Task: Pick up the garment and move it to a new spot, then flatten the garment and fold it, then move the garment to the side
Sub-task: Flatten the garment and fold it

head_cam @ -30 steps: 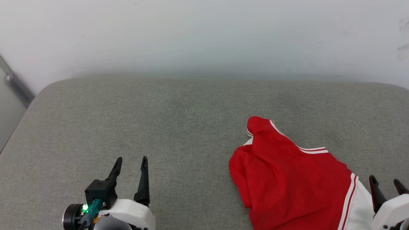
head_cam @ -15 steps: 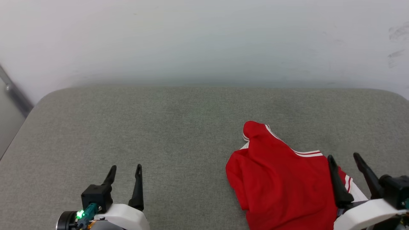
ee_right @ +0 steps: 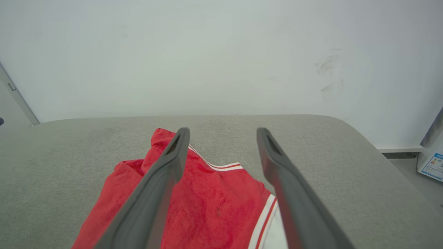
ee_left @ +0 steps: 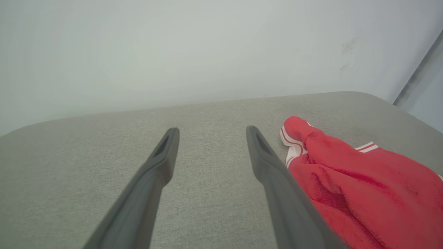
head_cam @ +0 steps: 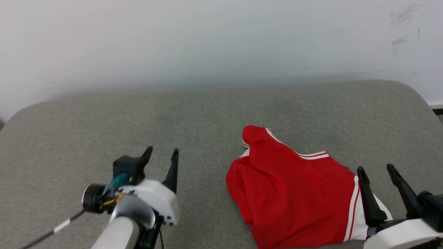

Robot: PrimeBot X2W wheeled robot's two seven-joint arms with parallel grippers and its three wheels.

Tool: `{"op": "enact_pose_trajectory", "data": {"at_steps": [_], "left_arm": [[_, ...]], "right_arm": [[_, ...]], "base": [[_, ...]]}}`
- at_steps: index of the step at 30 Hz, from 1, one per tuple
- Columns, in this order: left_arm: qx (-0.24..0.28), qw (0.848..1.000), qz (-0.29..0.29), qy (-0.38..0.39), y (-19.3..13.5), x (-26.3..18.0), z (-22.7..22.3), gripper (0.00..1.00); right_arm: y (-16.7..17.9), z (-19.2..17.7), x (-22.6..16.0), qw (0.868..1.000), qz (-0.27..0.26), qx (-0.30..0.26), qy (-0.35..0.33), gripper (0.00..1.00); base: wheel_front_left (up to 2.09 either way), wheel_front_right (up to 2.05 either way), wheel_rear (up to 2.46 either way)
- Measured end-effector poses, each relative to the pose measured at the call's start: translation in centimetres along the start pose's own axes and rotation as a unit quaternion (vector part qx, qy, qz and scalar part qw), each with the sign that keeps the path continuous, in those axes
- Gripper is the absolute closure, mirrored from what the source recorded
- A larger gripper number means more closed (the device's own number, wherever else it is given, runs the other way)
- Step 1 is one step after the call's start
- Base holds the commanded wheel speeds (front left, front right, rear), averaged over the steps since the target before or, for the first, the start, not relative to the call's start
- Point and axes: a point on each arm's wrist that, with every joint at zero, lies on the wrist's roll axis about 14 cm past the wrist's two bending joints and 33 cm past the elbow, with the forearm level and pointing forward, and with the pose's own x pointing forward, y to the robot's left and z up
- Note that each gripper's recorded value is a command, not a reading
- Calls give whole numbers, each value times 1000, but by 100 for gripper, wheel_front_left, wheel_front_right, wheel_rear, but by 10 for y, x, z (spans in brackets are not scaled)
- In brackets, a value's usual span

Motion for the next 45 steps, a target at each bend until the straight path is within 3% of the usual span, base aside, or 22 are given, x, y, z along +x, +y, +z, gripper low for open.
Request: {"op": "enact_pose_trajectory", "data": {"at_steps": [6,11,19,22,28,29,30,31,33,42,45], "left_arm": [[0,994,-87,64,-44,43,-5,0],[11,975,-164,147,-82,71,-30,0],[44,919,-222,324,-103,79,-112,0],[58,888,-230,393,-104,69,-145,0],[89,851,-247,454,-109,61,-165,0],[94,847,-248,461,-109,60,-166,15],[94,844,-248,466,-110,59,-166,71],[95,844,-248,466,-109,59,-166,100],[95,850,-248,456,-109,60,-164,100],[79,920,-206,325,-88,76,-111,100],[75,937,-183,290,-74,68,-95,100]], "right_arm": [[-7,2,5,1000,-13,1,0,0],[-15,0,15,1000,-26,1,2,0],[-29,-16,28,999,-48,7,21,0],[-33,-25,28,998,-55,11,31,0],[-38,-32,28,997,-64,17,38,0],[-38,-31,29,997,-63,18,36,0],[-38,-31,29,997,-63,19,35,0],[-38,-30,28,997,-63,19,33,0],[-37,-29,28,997,-63,19,31,0],[-22,-19,29,999,-37,23,15,0],[-12,-13,31,999,-20,26,8,0]], "base": [[0,0,0],[0,0,0],[0,0,0],[0,0,0],[0,0,0],[0,0,0],[0,0,0],[0,0,0],[0,0,0],[0,0,0],[0,0,0]]}}
